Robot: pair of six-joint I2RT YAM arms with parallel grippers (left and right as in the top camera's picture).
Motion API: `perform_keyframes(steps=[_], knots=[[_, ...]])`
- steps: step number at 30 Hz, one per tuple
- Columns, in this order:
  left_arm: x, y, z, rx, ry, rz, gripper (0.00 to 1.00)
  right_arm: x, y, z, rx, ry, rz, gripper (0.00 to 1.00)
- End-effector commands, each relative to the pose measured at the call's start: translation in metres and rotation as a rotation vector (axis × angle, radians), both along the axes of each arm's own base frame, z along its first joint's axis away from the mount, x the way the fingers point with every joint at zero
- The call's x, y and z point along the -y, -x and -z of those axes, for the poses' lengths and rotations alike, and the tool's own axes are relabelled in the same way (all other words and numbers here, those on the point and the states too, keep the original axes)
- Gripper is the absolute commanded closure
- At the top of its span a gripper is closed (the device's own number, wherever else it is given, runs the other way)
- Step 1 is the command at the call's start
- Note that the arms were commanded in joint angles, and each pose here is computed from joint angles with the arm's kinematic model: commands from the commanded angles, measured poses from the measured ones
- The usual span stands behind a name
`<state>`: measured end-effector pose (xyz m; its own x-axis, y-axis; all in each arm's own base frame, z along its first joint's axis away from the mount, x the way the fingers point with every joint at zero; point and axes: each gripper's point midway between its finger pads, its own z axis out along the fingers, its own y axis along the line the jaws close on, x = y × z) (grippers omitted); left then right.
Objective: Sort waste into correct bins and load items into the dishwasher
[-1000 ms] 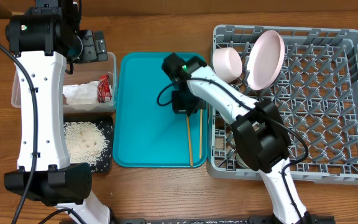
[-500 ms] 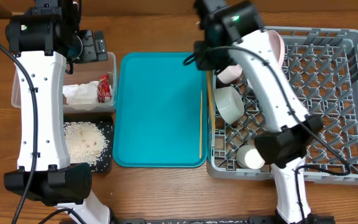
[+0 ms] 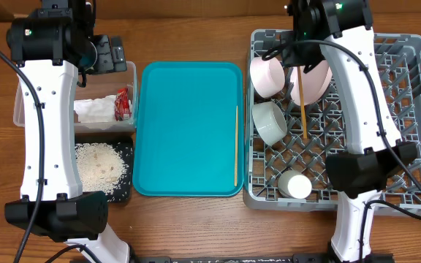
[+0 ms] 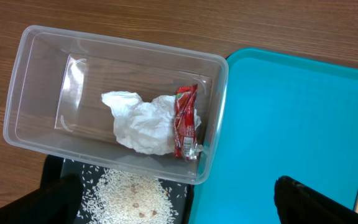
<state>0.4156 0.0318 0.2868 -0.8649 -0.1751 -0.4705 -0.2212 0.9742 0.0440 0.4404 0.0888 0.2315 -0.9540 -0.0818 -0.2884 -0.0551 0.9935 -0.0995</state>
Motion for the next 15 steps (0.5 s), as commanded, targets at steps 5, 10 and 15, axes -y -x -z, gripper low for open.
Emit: perform_keyframes(steps=[5, 10, 15], knots=[[-0.004, -0.001, 0.005, -0.012, -0.008, -0.016, 0.0, 0.011, 0.001, 0.011, -0.02, 0.041, -0.002, 0.61], [-0.004, -0.001, 0.005, -0.012, -0.008, -0.016, 0.0, 0.003, 0.0, 0.002, 0.004, 0.012, -0.014, 0.6], [-0.004, -0.001, 0.005, -0.012, -0.008, -0.016, 0.0, -0.036, 0.006, -0.003, 0.011, -0.09, -0.092, 0.61]])
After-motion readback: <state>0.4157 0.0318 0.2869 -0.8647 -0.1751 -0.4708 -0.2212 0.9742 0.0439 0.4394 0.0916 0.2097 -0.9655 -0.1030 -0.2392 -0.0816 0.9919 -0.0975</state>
